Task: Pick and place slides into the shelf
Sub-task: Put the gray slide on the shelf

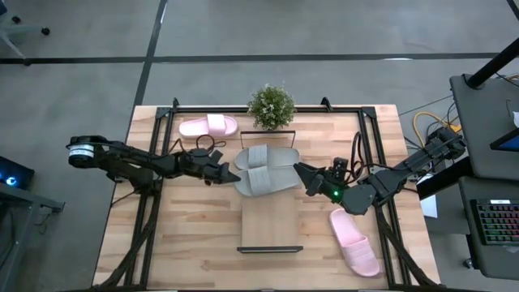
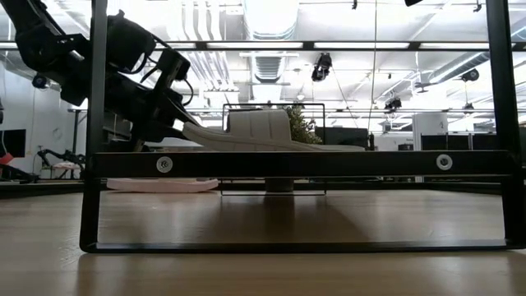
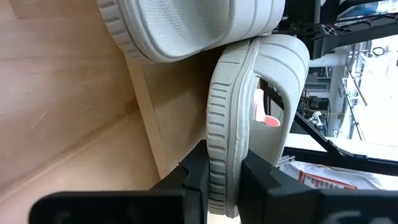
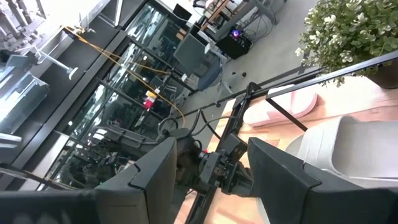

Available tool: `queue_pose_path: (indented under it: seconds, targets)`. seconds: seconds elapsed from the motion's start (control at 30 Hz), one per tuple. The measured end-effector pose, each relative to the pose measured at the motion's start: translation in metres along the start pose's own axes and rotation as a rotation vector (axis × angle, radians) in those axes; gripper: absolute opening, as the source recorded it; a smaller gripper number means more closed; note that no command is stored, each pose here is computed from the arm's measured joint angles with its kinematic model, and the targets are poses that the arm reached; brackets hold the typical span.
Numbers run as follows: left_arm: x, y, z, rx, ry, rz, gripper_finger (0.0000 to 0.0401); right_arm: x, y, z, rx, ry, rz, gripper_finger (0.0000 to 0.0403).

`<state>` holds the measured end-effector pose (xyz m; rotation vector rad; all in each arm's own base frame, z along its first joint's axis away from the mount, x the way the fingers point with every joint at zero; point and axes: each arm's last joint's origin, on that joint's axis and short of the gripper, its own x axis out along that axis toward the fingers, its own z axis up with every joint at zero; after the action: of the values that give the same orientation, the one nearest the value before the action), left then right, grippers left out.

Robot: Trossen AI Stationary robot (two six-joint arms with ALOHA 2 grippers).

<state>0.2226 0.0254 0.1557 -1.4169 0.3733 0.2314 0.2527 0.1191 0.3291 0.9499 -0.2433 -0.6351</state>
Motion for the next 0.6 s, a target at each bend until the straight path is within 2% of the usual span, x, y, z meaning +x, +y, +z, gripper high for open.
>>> queue_pose_path:
  seconds: [0.6]
  targets:
    - [-0.001,0.0009,0.0053,0.033,-0.015,-0.001,0.0047,0.0,0.0,0.0,0.0,0.0,0.0,0.0189]
